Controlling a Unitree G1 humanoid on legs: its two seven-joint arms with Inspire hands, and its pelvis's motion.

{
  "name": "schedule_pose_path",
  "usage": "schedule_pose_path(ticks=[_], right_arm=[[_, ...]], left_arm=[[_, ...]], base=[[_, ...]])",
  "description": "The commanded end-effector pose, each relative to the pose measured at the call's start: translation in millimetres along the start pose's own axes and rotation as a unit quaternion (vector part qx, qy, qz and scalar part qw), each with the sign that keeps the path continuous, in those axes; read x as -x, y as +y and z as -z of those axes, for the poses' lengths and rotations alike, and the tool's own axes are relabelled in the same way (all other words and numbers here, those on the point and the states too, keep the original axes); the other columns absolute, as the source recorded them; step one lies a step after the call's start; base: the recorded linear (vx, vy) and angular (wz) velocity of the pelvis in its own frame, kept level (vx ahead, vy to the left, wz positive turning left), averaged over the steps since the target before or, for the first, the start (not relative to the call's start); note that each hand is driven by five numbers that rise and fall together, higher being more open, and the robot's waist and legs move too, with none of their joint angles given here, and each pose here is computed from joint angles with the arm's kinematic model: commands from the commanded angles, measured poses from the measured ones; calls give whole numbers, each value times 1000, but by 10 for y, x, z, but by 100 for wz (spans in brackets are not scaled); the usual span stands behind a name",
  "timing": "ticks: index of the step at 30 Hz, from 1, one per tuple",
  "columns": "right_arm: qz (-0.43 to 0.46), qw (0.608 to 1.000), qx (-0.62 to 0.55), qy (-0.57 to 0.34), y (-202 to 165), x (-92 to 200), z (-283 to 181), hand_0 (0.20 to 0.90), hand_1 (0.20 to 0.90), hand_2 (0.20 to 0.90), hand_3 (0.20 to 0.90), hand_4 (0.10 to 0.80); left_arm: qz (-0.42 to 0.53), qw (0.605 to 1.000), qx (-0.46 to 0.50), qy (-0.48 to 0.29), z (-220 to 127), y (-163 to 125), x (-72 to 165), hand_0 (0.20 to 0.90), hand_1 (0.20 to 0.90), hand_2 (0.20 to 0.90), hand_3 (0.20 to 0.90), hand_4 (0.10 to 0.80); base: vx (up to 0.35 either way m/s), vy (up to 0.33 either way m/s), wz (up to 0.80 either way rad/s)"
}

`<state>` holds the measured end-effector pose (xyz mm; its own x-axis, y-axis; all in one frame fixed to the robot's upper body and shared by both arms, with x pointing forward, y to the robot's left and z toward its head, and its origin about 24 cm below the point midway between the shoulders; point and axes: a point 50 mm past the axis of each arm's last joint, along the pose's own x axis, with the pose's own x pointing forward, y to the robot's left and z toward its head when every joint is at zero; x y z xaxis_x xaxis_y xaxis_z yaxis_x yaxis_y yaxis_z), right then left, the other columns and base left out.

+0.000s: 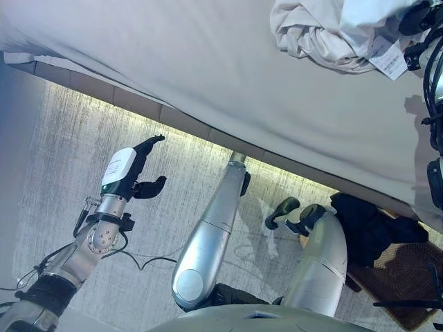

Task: Pick up the clothes from the bed and place them into the basket

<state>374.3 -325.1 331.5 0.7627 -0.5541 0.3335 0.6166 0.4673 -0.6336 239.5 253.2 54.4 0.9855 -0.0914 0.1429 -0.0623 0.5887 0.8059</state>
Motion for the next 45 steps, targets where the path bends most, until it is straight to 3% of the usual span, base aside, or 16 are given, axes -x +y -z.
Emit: schedule_pose_path(ticks=[1, 19, 35, 45], right_arm=[[81, 994, 11, -71, -546, -46, -261, 300, 300, 300, 200, 100], [49, 998, 42, -15, -615, -81, 176, 300, 300, 300, 200, 100], [39, 994, 75, -66, -1010, -36, 142, 300, 300, 300, 200, 100], [32, 995, 68, -64, -1244, 5, 255, 300, 300, 300, 200, 100]], left_arm=[[-59, 998, 2, -40, -75, 324, 2, 900, 900, 900, 900, 800], [2, 1000, -13, -11, 19, 219, -27, 900, 900, 900, 900, 800], [4, 998, -39, 52, 208, 227, -116, 900, 900, 900, 900, 800], [18, 998, -28, 52, 240, 136, -198, 900, 900, 900, 900, 800]], base=[[37, -22, -2], [66, 15, -7], [15, 30, -20], [11, 4, -20]])
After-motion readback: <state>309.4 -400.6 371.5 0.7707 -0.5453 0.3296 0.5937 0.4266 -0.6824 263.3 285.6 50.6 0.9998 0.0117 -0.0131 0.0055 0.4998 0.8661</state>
